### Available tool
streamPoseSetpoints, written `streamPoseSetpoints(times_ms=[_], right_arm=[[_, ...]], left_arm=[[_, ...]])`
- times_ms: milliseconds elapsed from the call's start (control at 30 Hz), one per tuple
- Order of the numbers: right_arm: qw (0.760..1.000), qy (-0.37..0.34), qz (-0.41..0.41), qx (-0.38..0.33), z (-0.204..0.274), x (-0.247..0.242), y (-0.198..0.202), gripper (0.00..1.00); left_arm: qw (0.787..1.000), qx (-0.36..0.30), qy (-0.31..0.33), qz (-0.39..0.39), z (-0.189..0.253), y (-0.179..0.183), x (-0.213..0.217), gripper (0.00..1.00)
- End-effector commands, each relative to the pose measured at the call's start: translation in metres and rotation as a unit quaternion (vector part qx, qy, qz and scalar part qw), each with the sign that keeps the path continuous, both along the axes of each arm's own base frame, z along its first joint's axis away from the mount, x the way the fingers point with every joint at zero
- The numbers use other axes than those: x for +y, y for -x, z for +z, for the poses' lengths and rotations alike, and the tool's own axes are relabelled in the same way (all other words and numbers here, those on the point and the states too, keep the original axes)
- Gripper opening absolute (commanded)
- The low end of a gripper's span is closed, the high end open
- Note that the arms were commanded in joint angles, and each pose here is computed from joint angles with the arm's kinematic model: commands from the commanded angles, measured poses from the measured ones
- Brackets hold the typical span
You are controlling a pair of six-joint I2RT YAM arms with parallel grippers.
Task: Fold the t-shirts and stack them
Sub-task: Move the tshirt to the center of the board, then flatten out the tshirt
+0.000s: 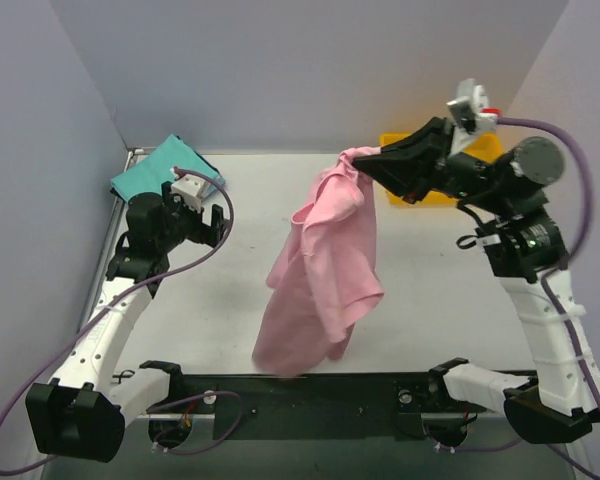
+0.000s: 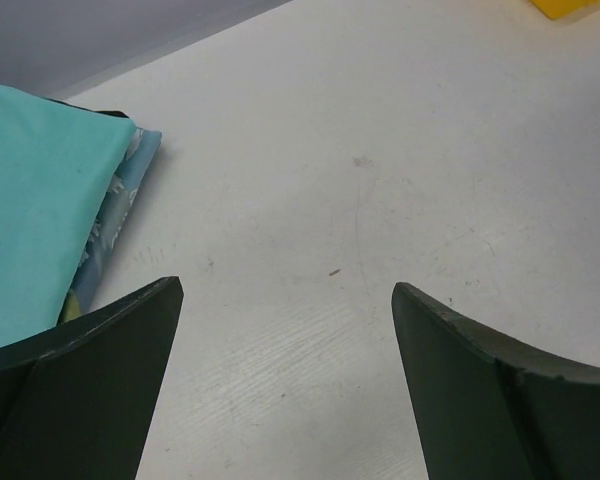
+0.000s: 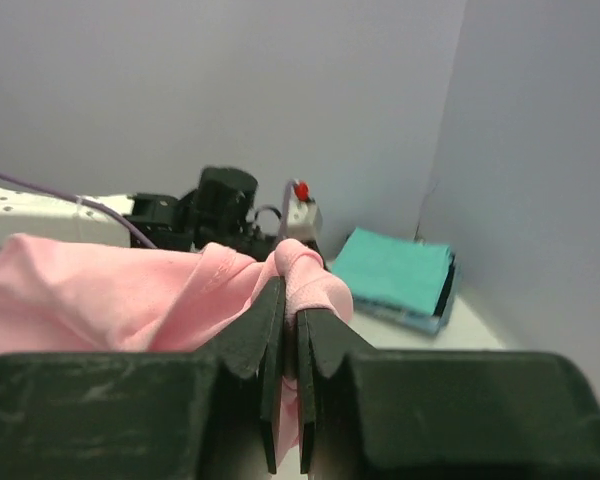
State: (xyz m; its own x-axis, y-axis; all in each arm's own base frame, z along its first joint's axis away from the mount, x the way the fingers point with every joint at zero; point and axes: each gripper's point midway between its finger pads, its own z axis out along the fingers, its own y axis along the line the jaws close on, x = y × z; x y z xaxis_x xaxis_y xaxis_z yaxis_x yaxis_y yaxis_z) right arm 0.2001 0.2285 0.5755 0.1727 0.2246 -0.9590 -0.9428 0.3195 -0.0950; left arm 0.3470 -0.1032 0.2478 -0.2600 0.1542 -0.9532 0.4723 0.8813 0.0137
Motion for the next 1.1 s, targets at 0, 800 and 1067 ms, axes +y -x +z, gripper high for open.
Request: streamPoseSetpoints(times_ms=[0, 800, 1067], right_arm=[[0.98, 0.021, -0.066, 0.188, -0.114, 0.019, -0.09, 0.0], [0.688, 0.379, -0.374, 0.493, -0.473, -0.064, -0.083, 0.66], [0.659, 0.507, -0.327, 0.449, -0.528, -0.008, -0.058, 0.67]], left_arm=[[0.999, -0.042, -0.029, 0.013, 0.012, 0.0, 0.007, 0.97], [0.944, 0.154, -0.114, -0.268, -0.109, 0.119, -0.071, 0.8], [0.907, 0.104, -0.171, -0.37, -0.126, 0.158, -0.073, 0.82]])
